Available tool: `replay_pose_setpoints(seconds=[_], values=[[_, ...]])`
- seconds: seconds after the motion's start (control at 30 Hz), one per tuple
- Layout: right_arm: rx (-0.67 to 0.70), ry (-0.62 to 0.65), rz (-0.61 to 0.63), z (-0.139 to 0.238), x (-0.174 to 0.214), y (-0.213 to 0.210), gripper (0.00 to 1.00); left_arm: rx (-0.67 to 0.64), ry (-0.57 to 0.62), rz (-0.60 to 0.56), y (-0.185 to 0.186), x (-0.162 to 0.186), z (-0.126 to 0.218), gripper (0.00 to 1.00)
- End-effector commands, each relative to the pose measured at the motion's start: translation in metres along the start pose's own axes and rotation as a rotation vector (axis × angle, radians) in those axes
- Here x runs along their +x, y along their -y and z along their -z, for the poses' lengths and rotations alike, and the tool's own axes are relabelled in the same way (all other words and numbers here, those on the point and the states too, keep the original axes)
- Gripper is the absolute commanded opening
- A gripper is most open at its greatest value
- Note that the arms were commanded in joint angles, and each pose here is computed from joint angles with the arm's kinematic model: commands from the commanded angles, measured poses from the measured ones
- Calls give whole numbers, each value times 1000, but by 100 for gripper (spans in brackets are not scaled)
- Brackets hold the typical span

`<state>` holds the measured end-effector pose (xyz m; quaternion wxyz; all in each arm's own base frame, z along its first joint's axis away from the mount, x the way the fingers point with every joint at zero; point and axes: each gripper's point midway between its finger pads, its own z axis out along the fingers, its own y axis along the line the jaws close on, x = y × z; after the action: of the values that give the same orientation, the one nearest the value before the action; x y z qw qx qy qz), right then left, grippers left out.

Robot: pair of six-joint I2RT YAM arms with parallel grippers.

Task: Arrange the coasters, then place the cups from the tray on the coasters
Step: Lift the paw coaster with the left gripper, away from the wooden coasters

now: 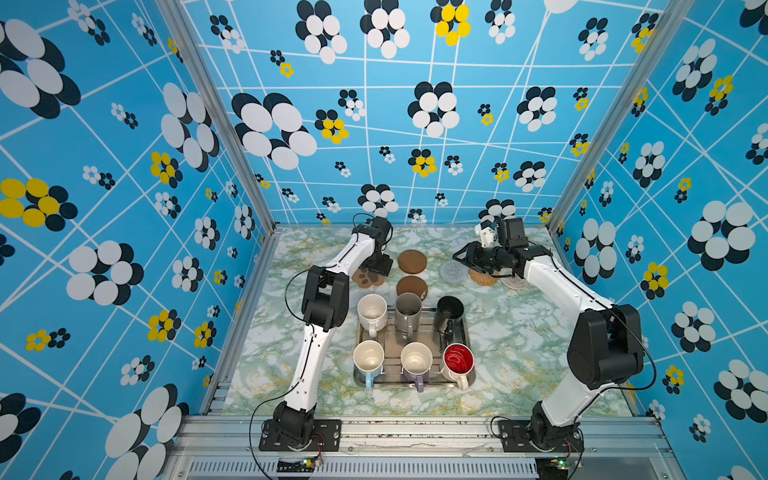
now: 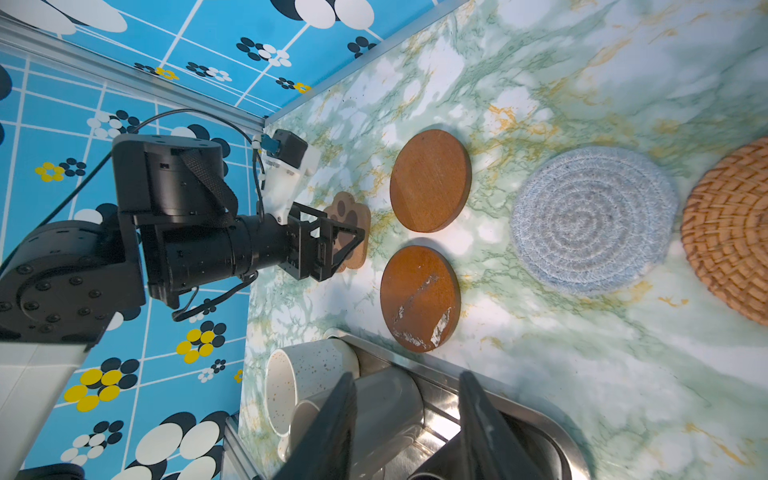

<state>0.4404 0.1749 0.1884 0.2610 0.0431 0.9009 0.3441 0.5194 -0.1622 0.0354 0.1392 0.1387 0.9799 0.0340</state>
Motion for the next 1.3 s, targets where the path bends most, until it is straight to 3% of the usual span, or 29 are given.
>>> replay_pose_setpoints(seconds=[0.0, 0.37, 0.73, 0.97, 1.27], values=[[11, -12, -5, -5, 2, 3, 43, -43, -39, 27, -18, 6, -7, 88], [13, -13, -7, -5, 4, 4, 43, -64, -13, 99, -56, -2, -3, 87], [9, -10, -8, -3, 6, 3, 42, 84, 163, 109, -30, -41, 67, 87], [3, -17, -18, -7, 11, 7, 42, 43, 52, -5, -2, -10, 57, 89], [-6, -28, -25, -12, 14, 9, 43, 28, -34, 12, 11, 21, 31, 90]])
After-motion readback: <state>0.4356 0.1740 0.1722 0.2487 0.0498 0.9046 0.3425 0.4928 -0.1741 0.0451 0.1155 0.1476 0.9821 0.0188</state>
